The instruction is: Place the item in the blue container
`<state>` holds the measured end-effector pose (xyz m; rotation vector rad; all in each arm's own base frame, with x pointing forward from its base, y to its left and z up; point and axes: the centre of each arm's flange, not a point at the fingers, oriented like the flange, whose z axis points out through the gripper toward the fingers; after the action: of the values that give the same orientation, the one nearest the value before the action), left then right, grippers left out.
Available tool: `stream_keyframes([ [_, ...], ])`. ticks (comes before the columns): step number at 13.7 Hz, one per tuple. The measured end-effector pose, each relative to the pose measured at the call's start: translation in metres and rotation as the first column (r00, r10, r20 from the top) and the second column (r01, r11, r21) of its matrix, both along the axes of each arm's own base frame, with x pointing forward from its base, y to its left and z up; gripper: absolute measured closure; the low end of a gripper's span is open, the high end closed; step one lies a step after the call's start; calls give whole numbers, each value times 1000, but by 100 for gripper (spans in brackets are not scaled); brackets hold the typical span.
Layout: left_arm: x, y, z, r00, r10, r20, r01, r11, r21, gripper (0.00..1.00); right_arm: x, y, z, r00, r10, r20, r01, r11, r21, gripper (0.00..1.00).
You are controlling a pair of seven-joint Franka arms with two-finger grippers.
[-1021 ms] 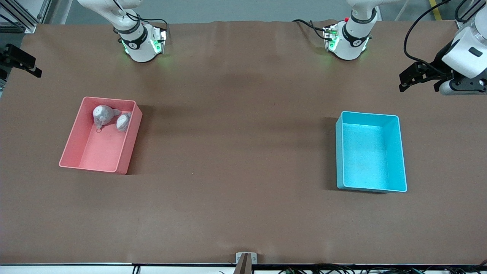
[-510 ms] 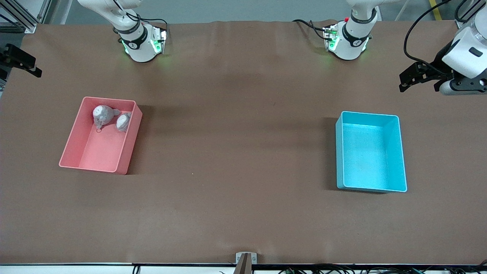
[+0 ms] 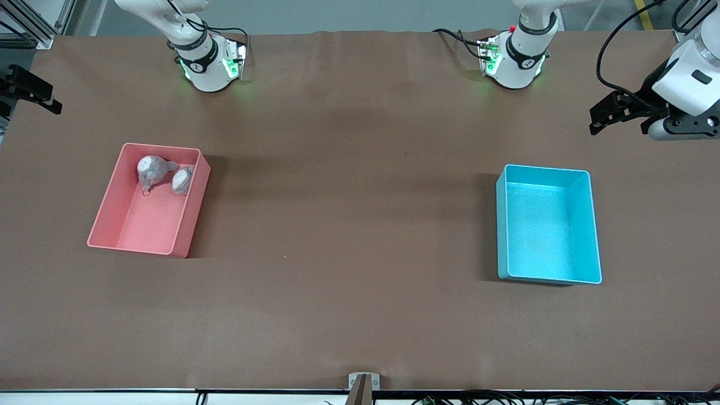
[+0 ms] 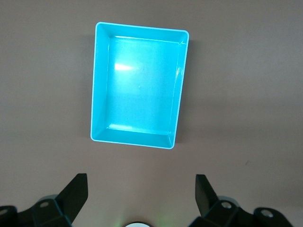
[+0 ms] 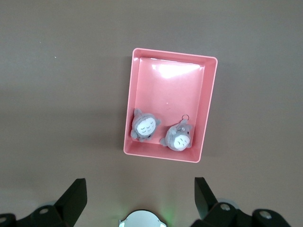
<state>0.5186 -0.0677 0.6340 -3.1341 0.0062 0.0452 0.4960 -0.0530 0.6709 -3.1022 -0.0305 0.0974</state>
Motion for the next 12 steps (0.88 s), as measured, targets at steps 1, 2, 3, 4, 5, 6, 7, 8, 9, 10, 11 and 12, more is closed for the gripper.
stream_keyframes([
  [1, 0, 0, 0, 1000, 0, -1, 0, 1000, 0, 0, 0, 0, 0, 1000, 0, -1, 0, 1000, 0, 0],
  [2, 0, 0, -1, 1000, 0, -1, 0, 1000, 0, 0, 0, 0, 0, 1000, -1, -1, 1, 1000, 0, 0],
  [3, 0, 0, -1, 1000, -1, -1, 1, 1000, 0, 0, 0, -1, 0, 1000, -1, -1, 1, 1000, 0, 0],
  [4, 0, -1, -1, 1000, -1, -1, 1, 1000, 0, 0, 0, -1, 0, 1000, -1, 0, 1, 1000, 0, 0],
  [5, 0, -1, -1, 1000, -2, -1, 2, 1000, 0, 0, 0, -1, 0, 1000, -2, 0, 2, 1000, -1, 0],
  [6, 0, -1, -1, 1000, -2, -2, 2, 1000, 0, 0, 0, -2, 0, 1000, -3, 0, 3, 1000, -1, 0],
  [7, 0, -2, -1, 1000, -3, -2, 3, 1000, 0, 0, 1, -3, -2, 1000, -6, -2, 6, 1000, -2, 0],
  [8, 0, -3, -1, 1000, -5, -2, 5, 1000, 1, 0, 2, -6, -3, 1000, -11, -4, 11, 1000, -2, 0],
  [9, 0, -3, -1, 1000, -6, -3, 6, 1000, 1, 0, 2, -10, -4, 1000, -19, -6, 19, 1000, -2, 0],
  [10, 0, -4, -2, 1000, -7, -4, 7, 1000, 1, 0, 3, -14, -5, 1000, -26, -5, 26, 1000, -2, 0],
  [11, -1, -4, -3, 1000, -7, -6, 7, 1000, 1, 0, 4, -16, -6, 1000, -31, -1, 31, 1000, -2, 0],
  [12, -1, -4, -3, 1000, -7, -7, 7, 1000, 1, 0, 7, -17, -7, 999, -33, 7, 33, 999, -4, 0],
])
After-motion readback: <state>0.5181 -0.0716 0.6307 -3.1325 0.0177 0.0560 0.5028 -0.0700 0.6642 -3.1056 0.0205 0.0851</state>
